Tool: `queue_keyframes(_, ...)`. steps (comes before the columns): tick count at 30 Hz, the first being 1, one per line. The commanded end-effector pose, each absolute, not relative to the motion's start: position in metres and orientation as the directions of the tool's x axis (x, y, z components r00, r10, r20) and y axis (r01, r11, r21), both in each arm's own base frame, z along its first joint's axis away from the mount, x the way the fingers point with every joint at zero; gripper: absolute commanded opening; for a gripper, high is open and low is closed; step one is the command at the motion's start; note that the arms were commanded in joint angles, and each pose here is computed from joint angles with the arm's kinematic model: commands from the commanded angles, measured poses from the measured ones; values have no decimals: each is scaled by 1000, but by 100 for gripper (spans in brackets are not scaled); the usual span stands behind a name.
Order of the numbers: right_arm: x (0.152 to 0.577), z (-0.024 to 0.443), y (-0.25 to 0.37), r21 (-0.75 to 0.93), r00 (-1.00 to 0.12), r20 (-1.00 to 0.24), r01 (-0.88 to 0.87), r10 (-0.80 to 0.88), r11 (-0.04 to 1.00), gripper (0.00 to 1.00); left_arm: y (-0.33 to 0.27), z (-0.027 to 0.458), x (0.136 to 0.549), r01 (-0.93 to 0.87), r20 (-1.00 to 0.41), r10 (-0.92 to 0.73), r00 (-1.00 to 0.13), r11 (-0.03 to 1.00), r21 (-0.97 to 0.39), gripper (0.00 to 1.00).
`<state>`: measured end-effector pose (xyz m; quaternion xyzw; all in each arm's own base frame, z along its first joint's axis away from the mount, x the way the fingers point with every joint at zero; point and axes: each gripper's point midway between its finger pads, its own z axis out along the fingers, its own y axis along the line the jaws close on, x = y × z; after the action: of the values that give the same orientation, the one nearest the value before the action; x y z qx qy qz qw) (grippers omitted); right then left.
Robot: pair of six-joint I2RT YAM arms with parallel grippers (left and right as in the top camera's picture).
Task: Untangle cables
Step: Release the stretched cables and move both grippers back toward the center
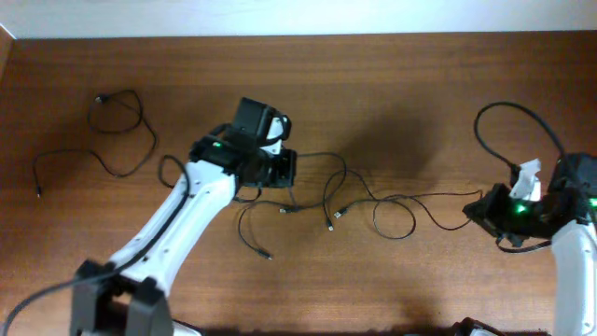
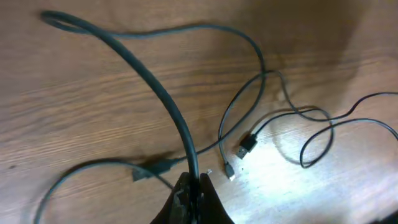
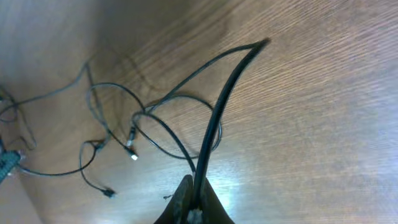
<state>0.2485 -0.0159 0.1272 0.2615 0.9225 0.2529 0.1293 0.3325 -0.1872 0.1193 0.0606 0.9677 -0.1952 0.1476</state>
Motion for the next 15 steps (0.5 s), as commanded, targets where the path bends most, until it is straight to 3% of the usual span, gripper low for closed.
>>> queue_keyframes(1,246,110,1,533,-862,-98,376,497,758,4,-196,85,335,154,-245,73,-967,931,-332,0)
queue_keyframes(4,248,103,15,526,-892,-103,326,439,785,12,-200,60,334,148,-197,87,-977,936,-319,0)
queue_keyframes(6,247,95,19,488,-901,-86,334,425,807,26,-200,49,334,141,-173,90,-981,940,-312,0)
queue_keyframes(10,246,83,28,394,-927,-60,318,370,862,77,-201,26,335,130,-137,92,-986,944,-302,0)
queue_keyframes(12,251,94,39,390,-944,-64,275,324,879,82,-202,21,338,130,-140,91,-986,944,-303,2)
queue_keyframes(15,264,113,51,380,-957,-112,208,268,901,82,-206,21,349,142,-181,88,-979,939,-314,3)
